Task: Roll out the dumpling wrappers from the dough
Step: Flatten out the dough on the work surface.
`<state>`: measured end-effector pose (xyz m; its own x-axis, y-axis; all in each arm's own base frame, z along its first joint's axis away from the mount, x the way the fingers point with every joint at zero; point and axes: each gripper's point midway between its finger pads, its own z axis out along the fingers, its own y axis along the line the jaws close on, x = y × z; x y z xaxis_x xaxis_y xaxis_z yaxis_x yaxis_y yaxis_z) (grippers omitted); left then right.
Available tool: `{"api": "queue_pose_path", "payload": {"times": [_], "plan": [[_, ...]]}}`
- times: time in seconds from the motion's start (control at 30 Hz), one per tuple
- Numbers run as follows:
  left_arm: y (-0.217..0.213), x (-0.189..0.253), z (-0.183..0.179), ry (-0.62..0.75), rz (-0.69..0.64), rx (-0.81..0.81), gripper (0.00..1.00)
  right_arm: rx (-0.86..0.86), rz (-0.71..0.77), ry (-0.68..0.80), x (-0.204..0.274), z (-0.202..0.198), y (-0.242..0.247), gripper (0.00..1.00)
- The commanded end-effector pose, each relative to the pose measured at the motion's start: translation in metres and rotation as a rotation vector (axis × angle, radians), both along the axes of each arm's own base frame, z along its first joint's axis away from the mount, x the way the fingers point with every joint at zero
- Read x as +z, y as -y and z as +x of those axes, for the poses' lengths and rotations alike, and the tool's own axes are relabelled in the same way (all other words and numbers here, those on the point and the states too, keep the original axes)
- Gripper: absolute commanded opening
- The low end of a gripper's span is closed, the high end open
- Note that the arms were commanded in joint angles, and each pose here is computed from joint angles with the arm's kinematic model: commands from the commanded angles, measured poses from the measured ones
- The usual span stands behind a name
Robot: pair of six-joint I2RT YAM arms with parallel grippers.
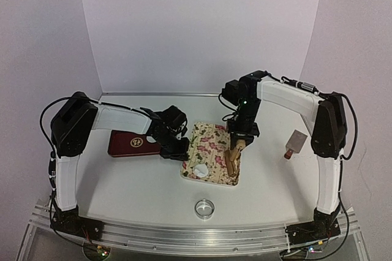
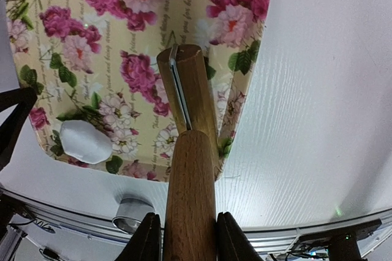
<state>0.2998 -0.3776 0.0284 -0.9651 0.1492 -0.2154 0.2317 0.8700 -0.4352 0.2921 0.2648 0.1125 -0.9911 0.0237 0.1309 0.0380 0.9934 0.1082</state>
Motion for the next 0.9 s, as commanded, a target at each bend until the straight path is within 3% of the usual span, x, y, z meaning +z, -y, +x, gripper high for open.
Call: {"api": "queue_pose_path", "payload": {"times": [0.0, 0.23, 0.47, 0.87], "plan": [[0.016, 0.038, 0.016, 0.063, -0.071, -0.026, 0.03, 0.000, 0.193, 0.142, 0.068, 0.004, -0.021, 0.00], [0.009, 0.052, 0.016, 0.080, -0.064, 0.005, 0.15, 0.014, 0.303, 0.157, 0.097, -0.013, -0.053, 0.00], [-0.004, 0.042, 0.007, 0.053, -0.027, 0.027, 0.24, 0.042, 0.280, 0.156, 0.077, -0.013, -0.086, 0.00], [-0.010, 0.019, 0.000, 0.004, 0.007, 0.038, 0.16, 0.059, 0.194, 0.118, 0.033, -0.012, -0.095, 0.00]]}}
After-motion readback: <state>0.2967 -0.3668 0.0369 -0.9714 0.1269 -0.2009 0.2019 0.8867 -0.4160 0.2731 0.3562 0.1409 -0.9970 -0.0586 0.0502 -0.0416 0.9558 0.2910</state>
